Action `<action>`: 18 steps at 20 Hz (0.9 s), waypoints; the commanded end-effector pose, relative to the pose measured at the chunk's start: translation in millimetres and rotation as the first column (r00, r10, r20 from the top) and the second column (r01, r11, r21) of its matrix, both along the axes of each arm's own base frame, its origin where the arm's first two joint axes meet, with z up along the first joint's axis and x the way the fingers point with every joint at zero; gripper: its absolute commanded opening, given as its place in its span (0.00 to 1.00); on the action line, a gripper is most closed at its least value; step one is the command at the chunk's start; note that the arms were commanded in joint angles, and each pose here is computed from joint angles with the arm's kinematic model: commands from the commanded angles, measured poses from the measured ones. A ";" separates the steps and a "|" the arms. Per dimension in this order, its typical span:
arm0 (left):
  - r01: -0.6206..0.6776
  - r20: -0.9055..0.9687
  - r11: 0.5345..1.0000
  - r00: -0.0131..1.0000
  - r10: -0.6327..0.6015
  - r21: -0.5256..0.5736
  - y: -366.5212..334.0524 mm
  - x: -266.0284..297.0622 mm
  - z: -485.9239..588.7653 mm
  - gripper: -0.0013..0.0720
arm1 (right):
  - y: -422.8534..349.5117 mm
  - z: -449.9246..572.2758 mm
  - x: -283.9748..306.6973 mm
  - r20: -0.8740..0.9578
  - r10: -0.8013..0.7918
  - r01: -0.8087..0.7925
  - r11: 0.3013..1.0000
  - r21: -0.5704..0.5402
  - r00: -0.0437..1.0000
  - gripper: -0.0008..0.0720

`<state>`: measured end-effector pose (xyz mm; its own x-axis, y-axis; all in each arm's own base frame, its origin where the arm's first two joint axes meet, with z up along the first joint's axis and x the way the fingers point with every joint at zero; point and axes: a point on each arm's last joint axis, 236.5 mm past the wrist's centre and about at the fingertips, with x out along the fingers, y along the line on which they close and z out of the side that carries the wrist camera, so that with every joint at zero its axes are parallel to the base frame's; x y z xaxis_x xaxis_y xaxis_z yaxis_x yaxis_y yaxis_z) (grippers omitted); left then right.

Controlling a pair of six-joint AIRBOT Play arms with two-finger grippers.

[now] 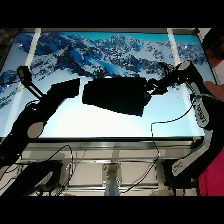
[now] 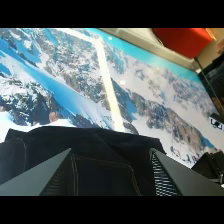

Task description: Fold the clothes and pants, and hang the long-sleeved shirts on hangers.

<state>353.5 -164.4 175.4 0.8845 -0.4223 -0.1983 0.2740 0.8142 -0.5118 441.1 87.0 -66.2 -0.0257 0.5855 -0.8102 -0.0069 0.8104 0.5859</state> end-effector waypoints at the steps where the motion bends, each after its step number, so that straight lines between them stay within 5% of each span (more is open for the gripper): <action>1: 0.004 -0.004 1.000 1.000 -0.004 0.006 0.9 -3.7 1.0 0.79 | 1.3 -7.9 -4.8 -0.035 0.020 -0.019 1.000 0.013 0.999 0.95; 16: 0.007 -0.024 1.000 1.000 -0.007 0.015 0.6 -5.1 -4.1 0.79 | 66.7 -56.1 -30.5 -0.142 0.154 -0.148 0.988 0.049 0.978 0.94; 17: 0.007 -0.025 1.000 1.000 -0.007 0.015 0.6 -5.1 -4.1 0.79 | 72.6 -56.2 -31.4 -0.136 0.165 -0.160 0.986 0.050 0.977 0.92; 18: 0.007 -0.024 1.000 1.000 -0.007 0.015 0.6 -5.1 -4.1 0.79 | 75.9 -56.8 -31.3 -0.131 0.170 -0.165 0.985 0.046 0.977 0.76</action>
